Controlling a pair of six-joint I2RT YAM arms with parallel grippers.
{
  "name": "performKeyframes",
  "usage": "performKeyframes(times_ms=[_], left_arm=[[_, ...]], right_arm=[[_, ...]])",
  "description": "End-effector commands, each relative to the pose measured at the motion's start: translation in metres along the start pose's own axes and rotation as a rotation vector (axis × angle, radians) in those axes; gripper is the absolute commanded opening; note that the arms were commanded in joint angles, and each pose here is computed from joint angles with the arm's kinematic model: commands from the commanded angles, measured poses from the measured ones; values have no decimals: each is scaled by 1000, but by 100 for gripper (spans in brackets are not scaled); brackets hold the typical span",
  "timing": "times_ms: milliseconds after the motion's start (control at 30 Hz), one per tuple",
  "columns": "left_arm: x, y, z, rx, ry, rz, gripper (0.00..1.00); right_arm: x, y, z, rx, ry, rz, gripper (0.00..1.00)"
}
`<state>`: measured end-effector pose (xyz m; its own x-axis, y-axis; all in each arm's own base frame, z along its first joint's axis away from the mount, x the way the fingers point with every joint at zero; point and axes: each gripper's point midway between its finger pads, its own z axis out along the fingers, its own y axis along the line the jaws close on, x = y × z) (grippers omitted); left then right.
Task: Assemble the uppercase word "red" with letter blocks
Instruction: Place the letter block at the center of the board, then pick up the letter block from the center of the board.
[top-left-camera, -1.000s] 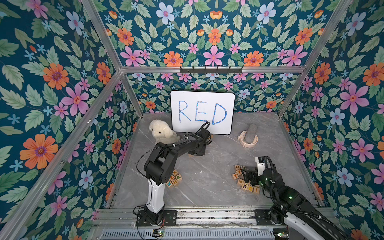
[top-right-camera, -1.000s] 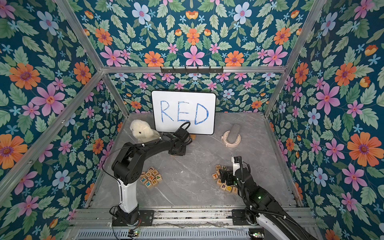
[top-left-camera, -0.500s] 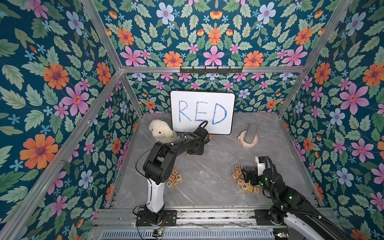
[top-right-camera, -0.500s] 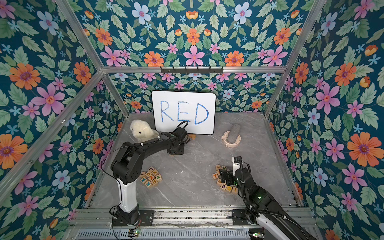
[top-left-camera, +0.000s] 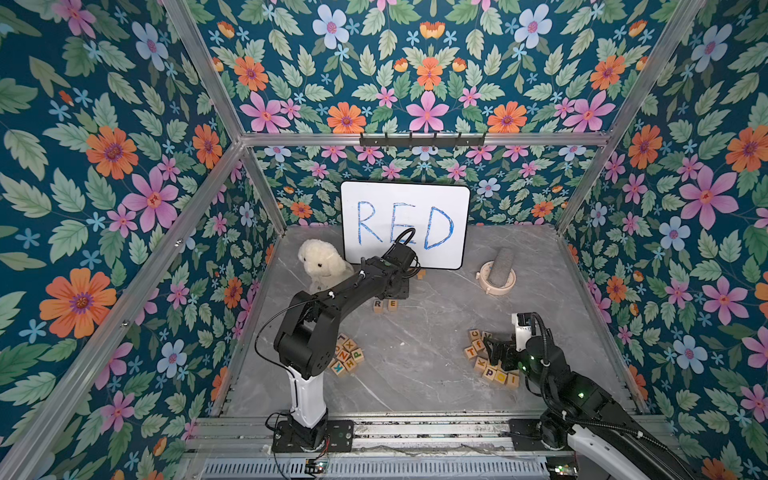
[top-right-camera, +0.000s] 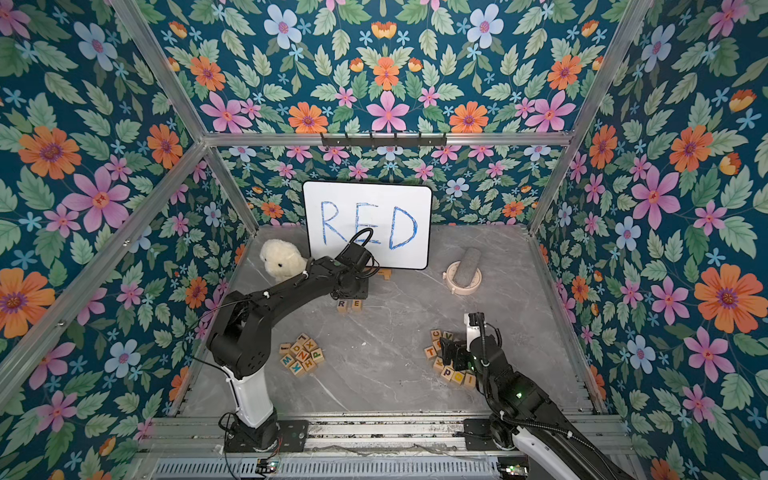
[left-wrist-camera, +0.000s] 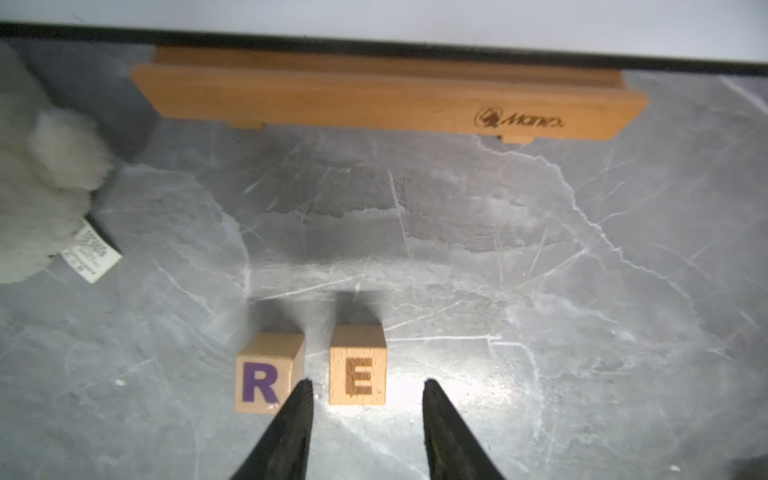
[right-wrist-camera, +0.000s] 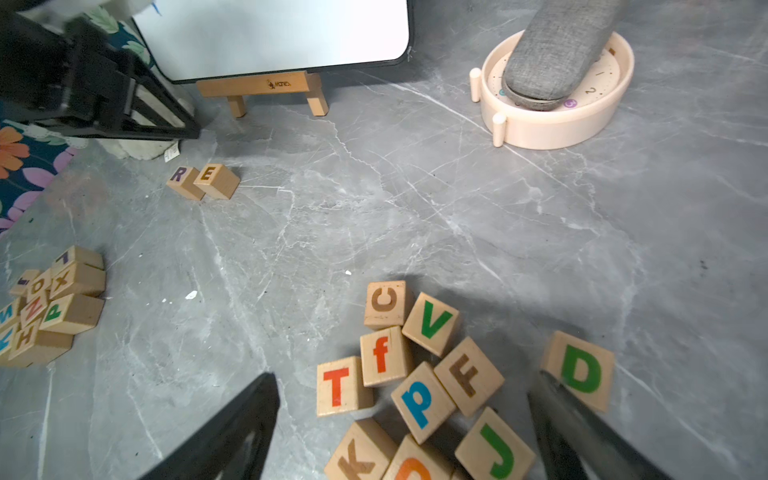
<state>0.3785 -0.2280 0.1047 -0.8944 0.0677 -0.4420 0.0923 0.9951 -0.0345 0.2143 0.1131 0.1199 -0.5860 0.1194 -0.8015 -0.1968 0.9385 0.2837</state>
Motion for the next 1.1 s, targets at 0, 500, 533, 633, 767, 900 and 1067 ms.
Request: performKeyframes(times_ms=[0,500,533,633,767,900,1067], left_arm=[[-6,10,-20,-29,-29,4,45],[-11,-34,-106,416,-238,23,48],[-11,-37,-110,446,-258,13,49],[-7,-34,-116,483,-290,-54,50],[8,-18,-108,463,-287,-157,51],[26,-14,-104,553,-252,-270,52],[50,-24,-94,646,-193,-281,51]], right_arm=[[-11,-11,-7,73,-24,81,94],[-25,-20,-48,270,143,380,93],[-22,-23,-47,295,160,358,93],[-13,-38,-42,367,199,379,93],[0,-47,-25,303,276,544,93],[11,-59,-14,302,308,589,91],[19,-66,-5,342,366,543,86]])
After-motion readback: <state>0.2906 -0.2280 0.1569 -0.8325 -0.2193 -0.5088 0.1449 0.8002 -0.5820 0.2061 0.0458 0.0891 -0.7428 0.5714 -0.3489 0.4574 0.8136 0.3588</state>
